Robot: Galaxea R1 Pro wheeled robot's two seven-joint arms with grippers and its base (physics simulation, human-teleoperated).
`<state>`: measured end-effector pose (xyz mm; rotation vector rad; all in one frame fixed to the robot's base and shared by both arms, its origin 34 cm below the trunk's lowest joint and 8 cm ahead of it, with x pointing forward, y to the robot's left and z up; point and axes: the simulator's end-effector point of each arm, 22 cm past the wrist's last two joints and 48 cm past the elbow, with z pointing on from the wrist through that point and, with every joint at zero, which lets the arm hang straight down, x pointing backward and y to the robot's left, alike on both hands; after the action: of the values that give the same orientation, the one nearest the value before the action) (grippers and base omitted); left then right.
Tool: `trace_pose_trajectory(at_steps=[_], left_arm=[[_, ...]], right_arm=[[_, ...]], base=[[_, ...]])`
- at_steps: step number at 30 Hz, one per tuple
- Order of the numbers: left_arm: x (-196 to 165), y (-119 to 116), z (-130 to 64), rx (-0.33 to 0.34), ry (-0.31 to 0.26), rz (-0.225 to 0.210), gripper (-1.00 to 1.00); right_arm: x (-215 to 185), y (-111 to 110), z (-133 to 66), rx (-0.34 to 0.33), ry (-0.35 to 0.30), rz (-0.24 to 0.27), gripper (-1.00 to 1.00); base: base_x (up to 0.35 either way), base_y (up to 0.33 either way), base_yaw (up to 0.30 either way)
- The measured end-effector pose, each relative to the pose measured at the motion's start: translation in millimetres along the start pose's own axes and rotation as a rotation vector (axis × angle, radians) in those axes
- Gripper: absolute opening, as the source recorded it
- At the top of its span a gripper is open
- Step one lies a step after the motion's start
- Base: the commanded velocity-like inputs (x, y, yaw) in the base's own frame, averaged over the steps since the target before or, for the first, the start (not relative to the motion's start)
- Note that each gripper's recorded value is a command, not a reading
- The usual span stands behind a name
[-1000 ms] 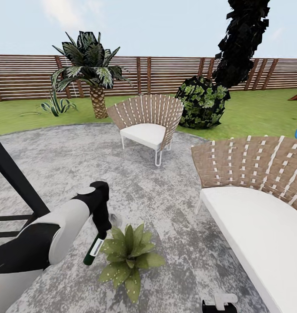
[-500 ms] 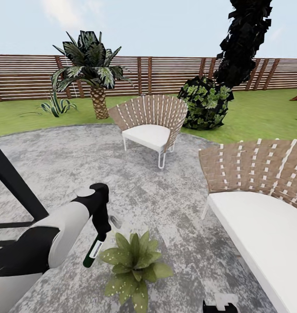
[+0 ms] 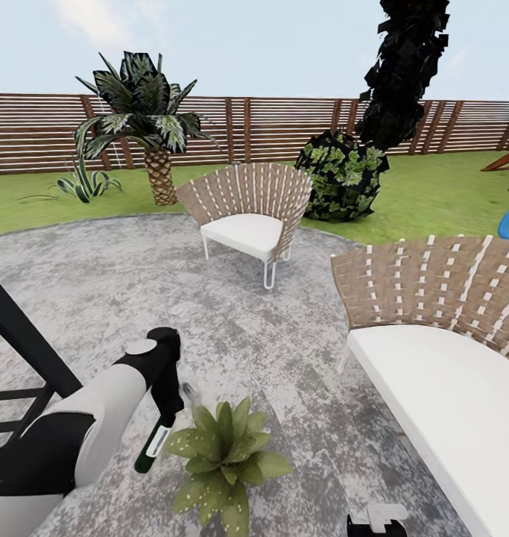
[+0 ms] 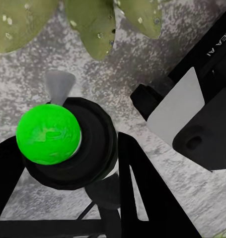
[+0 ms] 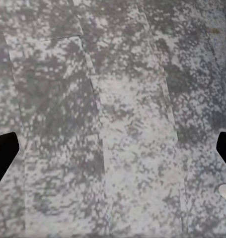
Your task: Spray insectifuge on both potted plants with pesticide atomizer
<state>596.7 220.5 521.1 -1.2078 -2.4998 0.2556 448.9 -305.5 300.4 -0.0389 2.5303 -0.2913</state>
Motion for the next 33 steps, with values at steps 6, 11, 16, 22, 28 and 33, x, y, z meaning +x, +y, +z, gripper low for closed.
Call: trace_pose_trajectory(at_steps=[6,11,16,22,28,33], left_arm=[[-8.3,-1.1,-6.5,-0.012,-0.014,0.063,-1.00],[-18.4,-10.7,-6.1,-0.002,-0.025,0.085,-1.00],[-23.0,-15.0,-6.3,0.001,-0.028,0.090,-1.00],[-22.7,-15.2,-5.9,0.000,-0.026,0.090,-1.00],[-22.9,-16.2,-6.6,0.002,-0.030,0.089,-1.00],[-22.5,-16.3,-7.3,0.000,-0.030,0.090,-1.00]], right_arm=[[0.0,0.0,0.0,0.000,0.000,0.000,1.00],[0.0,0.0,0.0,0.000,0.000,0.000,1.00],[0.1,0.0,0.0,0.000,0.000,0.000,1.00],[-0.2,0.3,0.0,-0.001,-0.001,-0.001,1.00],[-1.4,0.1,-0.2,-0.001,-0.003,-0.001,1.00],[-2.4,0.0,-0.4,-0.001,-0.005,0.000,1.00]], base=[[0.000,0.000,0.000],[0.000,0.000,0.000],[0.018,0.000,0.000],[0.002,0.000,-0.127],[0.000,-0.112,-0.281],[0.000,-0.166,-0.289]])
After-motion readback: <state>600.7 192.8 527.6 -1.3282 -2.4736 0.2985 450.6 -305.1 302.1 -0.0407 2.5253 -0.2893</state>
